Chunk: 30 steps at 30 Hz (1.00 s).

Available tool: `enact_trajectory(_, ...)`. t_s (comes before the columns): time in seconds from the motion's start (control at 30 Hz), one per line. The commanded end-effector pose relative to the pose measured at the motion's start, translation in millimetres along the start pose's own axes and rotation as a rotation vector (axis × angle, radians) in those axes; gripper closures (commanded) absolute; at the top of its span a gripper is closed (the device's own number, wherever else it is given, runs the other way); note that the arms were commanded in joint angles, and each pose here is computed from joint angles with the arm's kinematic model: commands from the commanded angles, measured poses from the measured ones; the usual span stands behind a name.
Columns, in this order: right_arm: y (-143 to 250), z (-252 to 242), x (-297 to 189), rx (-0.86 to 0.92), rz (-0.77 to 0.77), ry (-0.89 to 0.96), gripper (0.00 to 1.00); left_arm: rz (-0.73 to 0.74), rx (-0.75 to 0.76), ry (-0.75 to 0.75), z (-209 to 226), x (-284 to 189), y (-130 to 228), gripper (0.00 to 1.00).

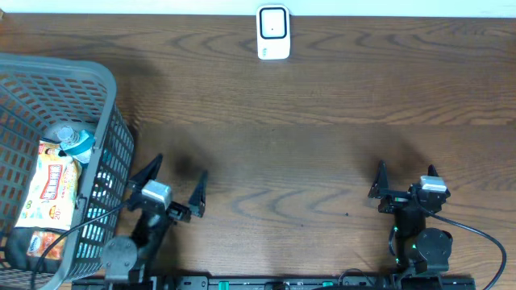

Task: Scan the item barcode
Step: 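Reach the left gripper into the basket and grasp the teal bottle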

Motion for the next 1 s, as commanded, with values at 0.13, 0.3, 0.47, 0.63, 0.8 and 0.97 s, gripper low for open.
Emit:
enact_trajectory(0.13,1.0,2.6,-0.2,-0.01,0.003,-0.012,0.01,-0.178,0.085,0.134,-31.8,-13.8,-117.3,0.02)
enact_trajectory(0.3,1.0,2.6,-0.2,-0.01,0.003,-0.012,0.01,-0.101,-0.016,0.024,-13.1,0.6,-165.0,0.02)
enact_trajectory(0.47,1.0,2.6,-0.2,-0.01,0.003,-0.012,0.01,0.144,-0.113,-0.297,38.0,14.6,-192.3,0.02)
enact_trajectory(0.63,1.0,2.6,-0.2,-0.01,0.003,-0.012,0.01,0.343,-0.14,-0.579,77.0,9.6,-227.7,0.02)
enact_trajectory(0.8,1.0,2.6,-0.2,-0.01,0.003,-0.012,0.01,0.368,-0.145,-0.57,80.6,27.1,-259.6,0.02)
enact_trajectory(0.97,1.0,2.6,-0.2,-0.01,0.003,-0.012,0.01,0.462,-0.176,-0.506,73.1,33.9,-239.9,0.02)
Point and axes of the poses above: each gripper's point midway between its finger pads, its own x axis out along the fingers, its own z axis along the line the jaws close on, y = z × x, the point moved 2 cm from there along -x, back along the fingers
